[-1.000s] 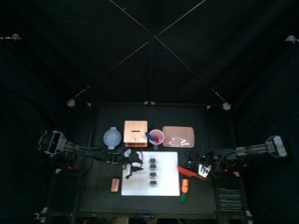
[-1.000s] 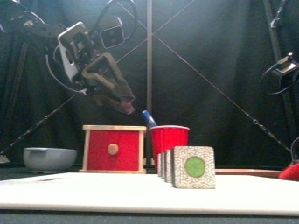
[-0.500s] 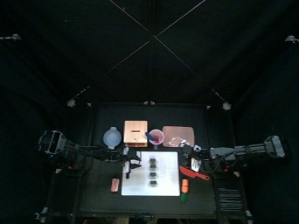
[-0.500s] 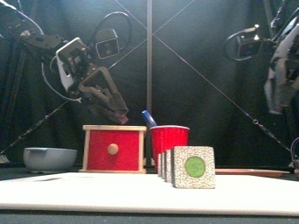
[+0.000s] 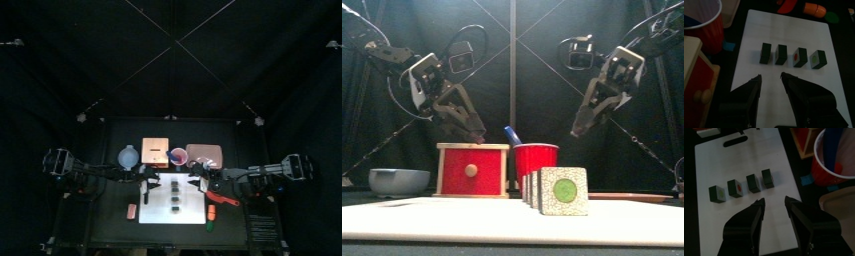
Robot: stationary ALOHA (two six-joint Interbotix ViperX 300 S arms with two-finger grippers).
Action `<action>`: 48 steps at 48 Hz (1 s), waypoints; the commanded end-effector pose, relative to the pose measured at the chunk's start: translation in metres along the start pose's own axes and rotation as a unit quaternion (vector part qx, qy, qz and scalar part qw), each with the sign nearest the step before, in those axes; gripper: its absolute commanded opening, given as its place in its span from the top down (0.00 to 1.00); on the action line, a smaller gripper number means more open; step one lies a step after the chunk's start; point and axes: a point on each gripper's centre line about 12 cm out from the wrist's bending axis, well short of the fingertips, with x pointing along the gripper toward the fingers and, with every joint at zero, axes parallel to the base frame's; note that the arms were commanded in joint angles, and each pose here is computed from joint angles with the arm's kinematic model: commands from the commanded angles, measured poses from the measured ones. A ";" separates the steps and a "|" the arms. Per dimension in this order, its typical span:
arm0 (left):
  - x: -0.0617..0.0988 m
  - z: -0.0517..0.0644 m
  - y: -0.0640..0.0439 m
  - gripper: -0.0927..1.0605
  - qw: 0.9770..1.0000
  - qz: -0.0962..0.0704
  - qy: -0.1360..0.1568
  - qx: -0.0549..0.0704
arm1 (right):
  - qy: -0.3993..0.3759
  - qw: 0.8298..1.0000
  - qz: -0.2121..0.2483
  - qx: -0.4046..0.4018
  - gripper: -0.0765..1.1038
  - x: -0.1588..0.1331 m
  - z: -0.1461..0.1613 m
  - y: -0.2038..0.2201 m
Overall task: Place sushi on board then cut the sushi with the knife then place the pieces on the plate
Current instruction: Place the 4 sushi pieces on the plate
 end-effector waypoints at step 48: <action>-0.004 -0.003 0.002 0.25 1.000 0.001 -0.002 0.009 | 0.065 0.998 -0.017 -0.020 0.26 0.079 0.016 0.007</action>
